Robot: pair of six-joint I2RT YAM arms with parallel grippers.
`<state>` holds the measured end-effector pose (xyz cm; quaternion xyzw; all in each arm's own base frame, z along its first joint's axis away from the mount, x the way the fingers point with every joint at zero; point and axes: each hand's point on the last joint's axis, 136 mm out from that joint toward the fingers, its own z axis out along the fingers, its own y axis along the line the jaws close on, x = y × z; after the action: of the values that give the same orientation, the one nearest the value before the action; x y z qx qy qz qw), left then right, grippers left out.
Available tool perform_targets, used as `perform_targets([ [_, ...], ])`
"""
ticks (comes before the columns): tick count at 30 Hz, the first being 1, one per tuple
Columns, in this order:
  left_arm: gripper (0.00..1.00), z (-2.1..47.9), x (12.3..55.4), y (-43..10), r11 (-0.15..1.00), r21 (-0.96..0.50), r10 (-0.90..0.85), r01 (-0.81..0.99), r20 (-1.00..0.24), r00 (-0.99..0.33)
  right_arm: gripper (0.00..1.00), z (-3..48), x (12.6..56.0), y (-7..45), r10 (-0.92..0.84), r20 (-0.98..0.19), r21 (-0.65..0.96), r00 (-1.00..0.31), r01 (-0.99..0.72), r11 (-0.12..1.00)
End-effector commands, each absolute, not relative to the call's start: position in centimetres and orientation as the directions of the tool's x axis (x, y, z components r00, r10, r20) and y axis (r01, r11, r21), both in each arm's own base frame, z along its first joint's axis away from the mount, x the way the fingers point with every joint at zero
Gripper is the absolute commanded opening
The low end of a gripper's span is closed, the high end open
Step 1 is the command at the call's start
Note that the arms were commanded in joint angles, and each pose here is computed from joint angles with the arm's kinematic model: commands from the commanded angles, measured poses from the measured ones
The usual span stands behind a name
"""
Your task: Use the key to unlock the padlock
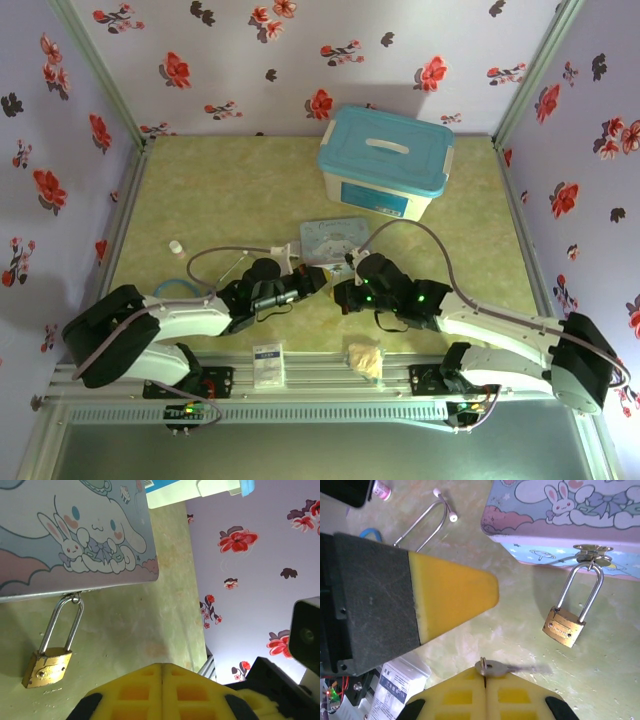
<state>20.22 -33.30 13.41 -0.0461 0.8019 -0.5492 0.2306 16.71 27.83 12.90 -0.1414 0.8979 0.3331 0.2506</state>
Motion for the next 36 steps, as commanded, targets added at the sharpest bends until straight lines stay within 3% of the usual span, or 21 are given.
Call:
perform_targets([
  [1, 0.0, 14.6, 20.6, -33.1, 0.374, -0.901, -0.345, 0.221, -0.356, -0.868, 0.0, 13.1, 17.0, 27.4, -0.076, -0.573, 0.516, -0.816, -0.431, 0.74],
  [10, 0.0, 14.5, 20.7, -33.3, 0.365, -0.905, -0.349, 0.216, -0.349, -0.87, 0.0, 12.5, 16.8, 25.9, -0.135, -0.581, 0.45, -0.803, -0.455, 0.769],
  [11, 0.05, 14.3, 20.7, -33.4, 0.364, -0.907, -0.351, 0.21, -0.343, -0.872, 0.0, 12.7, 16.9, 25.9, -0.13, -0.584, 0.455, -0.801, -0.455, 0.765],
  [13, 0.26, 14.1, 20.7, -33.5, 0.338, -0.923, -0.365, 0.181, -0.306, -0.879, 0.0, 13.0, 17.1, 25.9, -0.112, -0.588, 0.466, -0.801, -0.448, 0.763],
  [17, 0.61, 15.5, 20.8, -33.6, 0.135, -0.988, -0.455, 0.079, -0.133, -0.881, 0.0, 14.6, 18.3, 26.6, -0.029, -0.632, 0.507, -0.774, -0.442, 0.74],
  [21, 0.8, 17.0, 21.2, -33.2, -0.009, -1.0, -0.523, -0.003, 0.007, -0.852, 0.0, 16.1, 19.3, 28.3, 0.018, -0.67, 0.54, -0.743, -0.47, 0.698],
  [23, 0.99, 17.5, 21.2, -32.1, -0.014, -1.0, -0.574, 0.008, 0.001, -0.819, 0.0, 16.7, 19.8, 28.9, 0.022, -0.687, 0.536, -0.726, -0.486, 0.69],
  [30, 1.0, 18.7, 21.4, -30.8, -0.138, -0.987, -0.623, -0.083, 0.151, -0.768, 0.0, 17.9, 20.5, 31.4, 0.054, -0.723, 0.559, -0.689, -0.537, 0.632],
  [36, 1.0, 18.1, 21.3, -30.2, -0.142, -0.984, -0.629, -0.111, 0.176, -0.757, 0.0, 18.6, 20.6, 32.6, 0.053, -0.75, 0.538, -0.659, -0.562, 0.628],
])
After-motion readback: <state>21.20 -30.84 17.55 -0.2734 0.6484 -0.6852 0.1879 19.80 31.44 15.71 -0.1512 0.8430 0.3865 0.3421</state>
